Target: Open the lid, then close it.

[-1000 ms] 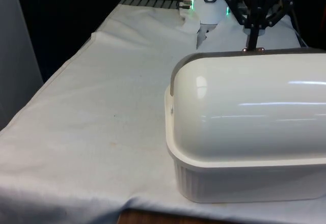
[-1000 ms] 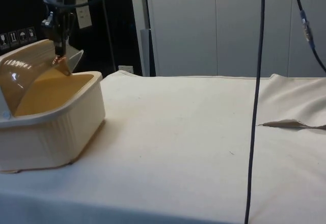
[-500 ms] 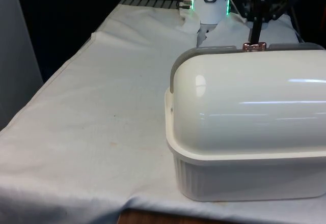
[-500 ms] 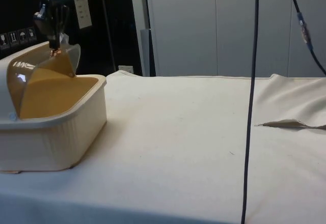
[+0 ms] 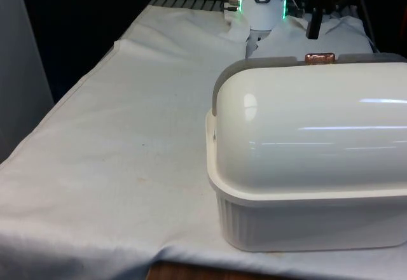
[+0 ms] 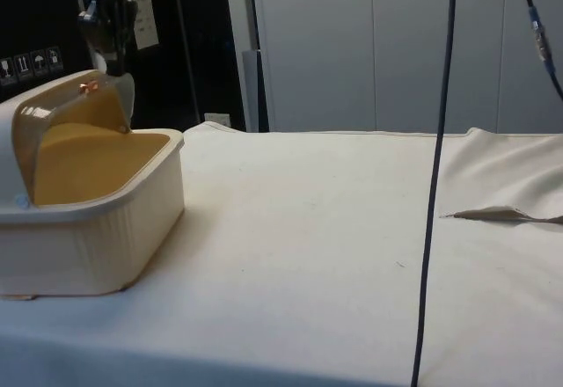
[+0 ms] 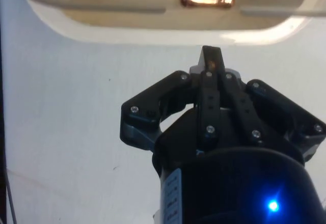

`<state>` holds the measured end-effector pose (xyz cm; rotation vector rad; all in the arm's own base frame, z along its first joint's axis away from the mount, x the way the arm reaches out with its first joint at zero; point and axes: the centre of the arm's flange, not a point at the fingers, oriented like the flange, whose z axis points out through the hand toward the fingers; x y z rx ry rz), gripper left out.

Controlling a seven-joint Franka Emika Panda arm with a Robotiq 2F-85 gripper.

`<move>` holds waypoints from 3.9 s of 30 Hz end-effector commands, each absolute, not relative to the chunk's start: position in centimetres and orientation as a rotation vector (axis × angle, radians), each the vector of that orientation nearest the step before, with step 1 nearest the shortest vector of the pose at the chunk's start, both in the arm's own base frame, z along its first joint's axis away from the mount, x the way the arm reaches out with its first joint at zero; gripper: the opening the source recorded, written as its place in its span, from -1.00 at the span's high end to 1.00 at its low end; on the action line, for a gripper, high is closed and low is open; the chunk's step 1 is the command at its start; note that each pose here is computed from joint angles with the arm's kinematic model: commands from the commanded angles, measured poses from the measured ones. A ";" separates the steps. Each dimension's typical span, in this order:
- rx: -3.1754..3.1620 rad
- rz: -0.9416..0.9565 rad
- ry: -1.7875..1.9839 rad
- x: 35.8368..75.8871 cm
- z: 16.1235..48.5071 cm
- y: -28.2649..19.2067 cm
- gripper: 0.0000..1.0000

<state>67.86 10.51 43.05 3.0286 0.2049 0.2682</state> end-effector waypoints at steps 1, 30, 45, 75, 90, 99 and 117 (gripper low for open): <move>3.031 0.248 0.207 67.6 42.9 10.6 1.00; 3.018 0.202 0.184 71.1 47.3 10.6 1.00; 3.010 0.206 0.180 71.8 47.5 11.2 1.00; 2.995 0.359 0.198 73.3 48.8 11.5 -0.30; 2.987 0.452 0.202 74.1 50.1 12.1 -1.00; 2.977 0.534 0.203 75.2 49.8 12.5 -1.00; 2.974 0.584 0.211 75.7 49.0 13.5 -1.00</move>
